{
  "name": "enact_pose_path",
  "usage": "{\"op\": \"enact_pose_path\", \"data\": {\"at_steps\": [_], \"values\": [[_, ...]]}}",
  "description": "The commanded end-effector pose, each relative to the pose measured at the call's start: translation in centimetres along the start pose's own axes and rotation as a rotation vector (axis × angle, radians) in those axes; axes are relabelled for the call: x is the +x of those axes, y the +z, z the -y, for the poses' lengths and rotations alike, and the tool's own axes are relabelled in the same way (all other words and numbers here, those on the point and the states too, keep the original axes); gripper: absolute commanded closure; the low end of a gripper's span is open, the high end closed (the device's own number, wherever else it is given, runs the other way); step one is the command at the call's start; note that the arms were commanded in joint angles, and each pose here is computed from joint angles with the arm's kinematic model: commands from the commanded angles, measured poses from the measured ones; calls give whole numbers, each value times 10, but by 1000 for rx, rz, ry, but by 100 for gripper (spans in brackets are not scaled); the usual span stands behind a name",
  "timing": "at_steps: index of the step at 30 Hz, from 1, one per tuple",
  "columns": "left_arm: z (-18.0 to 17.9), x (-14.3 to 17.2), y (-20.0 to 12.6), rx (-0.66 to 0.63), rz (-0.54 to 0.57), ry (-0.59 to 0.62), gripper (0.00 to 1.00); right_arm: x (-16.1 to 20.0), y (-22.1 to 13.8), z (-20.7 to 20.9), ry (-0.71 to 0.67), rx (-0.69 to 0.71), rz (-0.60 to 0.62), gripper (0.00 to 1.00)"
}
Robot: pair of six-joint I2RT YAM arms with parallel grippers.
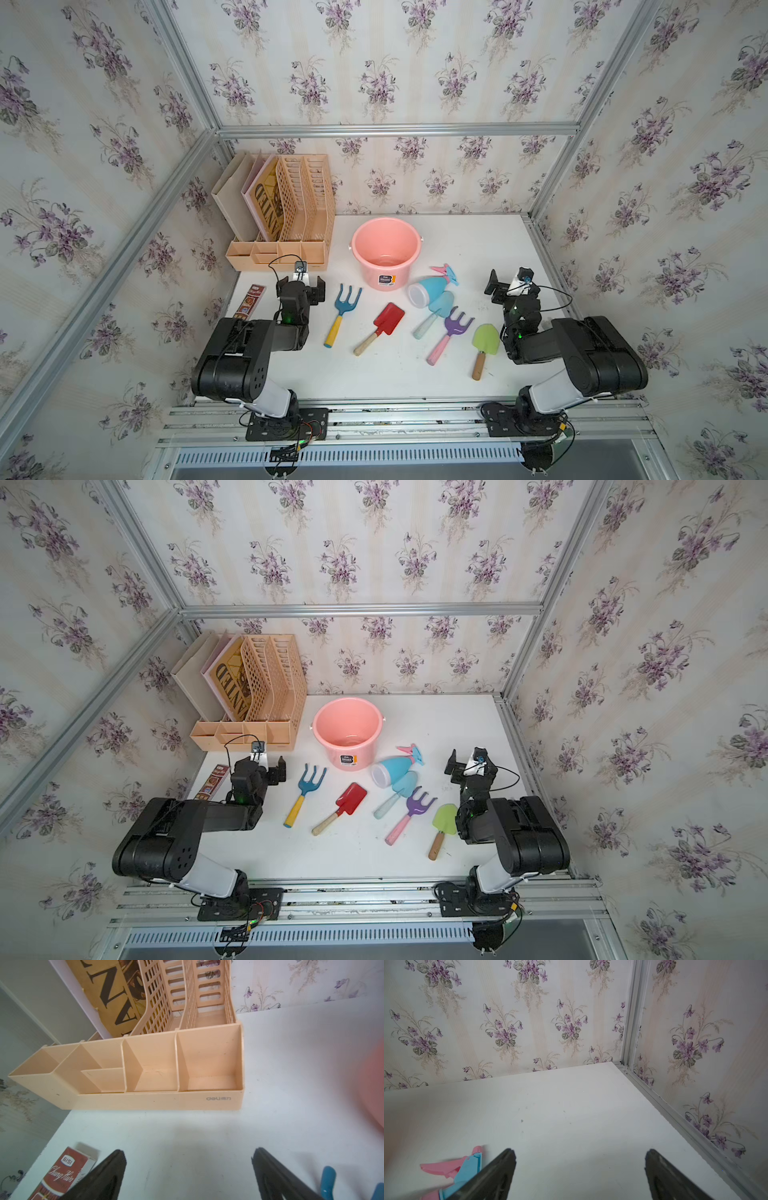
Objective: Organize the gardening tools
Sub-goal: Adjust the gardening tool at the center of the board.
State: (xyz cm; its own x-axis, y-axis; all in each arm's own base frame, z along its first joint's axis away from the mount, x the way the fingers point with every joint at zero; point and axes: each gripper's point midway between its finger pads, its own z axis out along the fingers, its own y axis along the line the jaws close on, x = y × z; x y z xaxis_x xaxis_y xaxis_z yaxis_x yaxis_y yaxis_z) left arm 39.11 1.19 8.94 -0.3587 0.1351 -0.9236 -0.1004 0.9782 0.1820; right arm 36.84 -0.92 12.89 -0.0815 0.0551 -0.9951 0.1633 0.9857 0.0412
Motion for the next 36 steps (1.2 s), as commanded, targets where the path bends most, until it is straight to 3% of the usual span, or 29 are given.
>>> {"op": "enact_pose_path", "data": {"at_steps": [1, 19, 23, 25, 27, 31, 36], "values": [[2, -10, -1, 10, 42, 18, 1, -2, 0, 1, 5, 9, 7, 0], [1, -8, 3, 34, 18, 0, 1, -5, 3, -6, -11, -40, -8, 0], [-6, -19, 2, -5, 12, -5, 1, -20, 26, -7, -43, 33, -116, 0], [-11, -29, 3, -26, -41, -2, 1, -38, 31, -8, -25, 77, -114, 0], [-3, -34, 2, 19, -120, 29, 1, -48, 37, -18, 14, 42, -159, 0], [23, -70, -12, 132, -101, 21, 1, -51, 46, -39, 117, -19, -315, 0], [59, -66, -29, 253, -217, 49, 1, -54, 39, -61, 252, -76, -490, 0]]}}
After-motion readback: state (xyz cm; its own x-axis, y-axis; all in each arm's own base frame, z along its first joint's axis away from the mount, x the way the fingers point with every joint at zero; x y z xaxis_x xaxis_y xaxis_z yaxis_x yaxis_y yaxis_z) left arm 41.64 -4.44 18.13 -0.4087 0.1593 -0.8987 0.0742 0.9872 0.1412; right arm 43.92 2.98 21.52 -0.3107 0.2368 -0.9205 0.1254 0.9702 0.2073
